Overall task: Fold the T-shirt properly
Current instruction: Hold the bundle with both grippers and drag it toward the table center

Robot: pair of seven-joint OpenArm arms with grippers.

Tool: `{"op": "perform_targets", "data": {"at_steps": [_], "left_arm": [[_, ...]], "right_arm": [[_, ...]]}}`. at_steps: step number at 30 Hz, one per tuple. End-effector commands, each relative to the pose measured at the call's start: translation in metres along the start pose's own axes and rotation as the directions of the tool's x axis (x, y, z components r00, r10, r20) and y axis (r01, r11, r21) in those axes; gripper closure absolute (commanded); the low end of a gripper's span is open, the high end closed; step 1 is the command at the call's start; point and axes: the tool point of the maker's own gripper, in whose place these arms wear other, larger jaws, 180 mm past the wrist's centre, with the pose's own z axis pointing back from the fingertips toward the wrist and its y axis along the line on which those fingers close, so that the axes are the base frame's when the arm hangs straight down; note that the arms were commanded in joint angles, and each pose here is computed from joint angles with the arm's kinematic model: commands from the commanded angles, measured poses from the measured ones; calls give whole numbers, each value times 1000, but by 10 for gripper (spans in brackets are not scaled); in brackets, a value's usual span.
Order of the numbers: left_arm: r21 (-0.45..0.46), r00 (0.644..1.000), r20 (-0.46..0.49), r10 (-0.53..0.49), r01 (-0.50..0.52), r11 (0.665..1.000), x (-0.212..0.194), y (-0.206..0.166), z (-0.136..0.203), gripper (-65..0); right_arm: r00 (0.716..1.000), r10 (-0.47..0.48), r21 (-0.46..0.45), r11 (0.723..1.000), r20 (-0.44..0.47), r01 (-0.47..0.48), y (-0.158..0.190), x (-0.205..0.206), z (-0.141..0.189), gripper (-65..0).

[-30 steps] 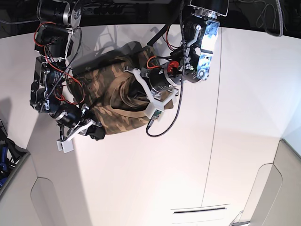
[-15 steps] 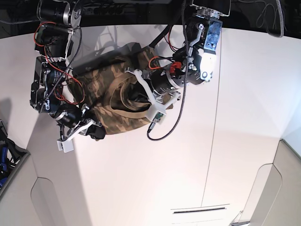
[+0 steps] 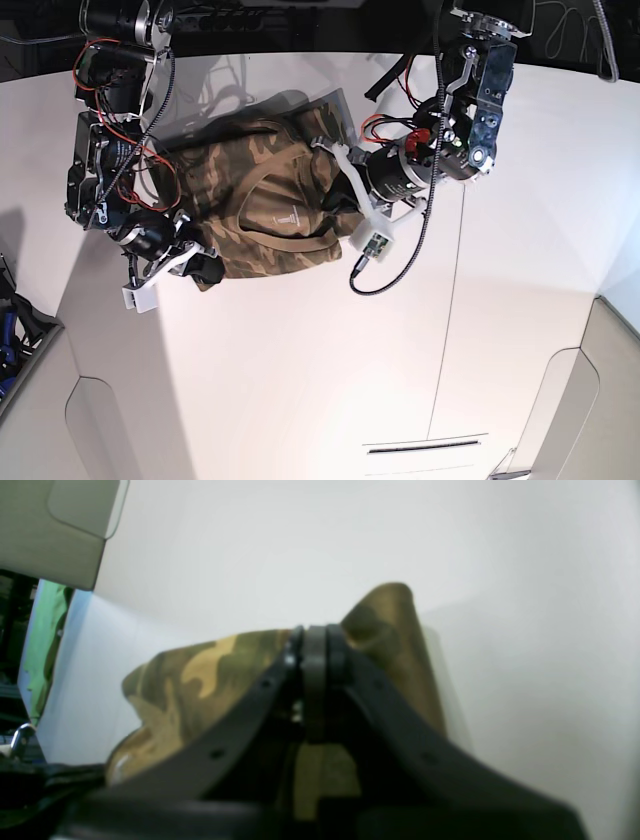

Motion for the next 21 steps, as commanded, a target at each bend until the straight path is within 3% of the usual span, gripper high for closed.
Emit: {"op": "perform_targets", "data": {"at_steps": [1,8,11,13,17,19,21], "left_arm": [[11,999,38,-13,12,1000,13,4,4,0],[45,999,-10,-40,40,998,-3,16,10,0],[45,999,-7,-41,41,998,-2,16,10,0],[45,999,-10,-41,42,998,-2,16,10,0],[73,997,-11,-77,78,994,1,19,13,-5],[89,994,7,-110,109,990,9,17,19,-80],[101,990,36,-138,133,986,18,12,27,-91]], "right_arm": [[998,14,29,999,57,-15,8,22,2,0],[993,-18,94,996,119,6,22,45,2,0],[990,-2,103,995,144,-13,27,60,2,-171],[987,11,109,994,159,-29,31,70,2,-219],[982,45,92,994,186,-63,33,86,1,-218],[977,71,62,994,202,-85,30,89,0,-213],[974,110,25,993,199,-117,25,88,-1,-162]]}}
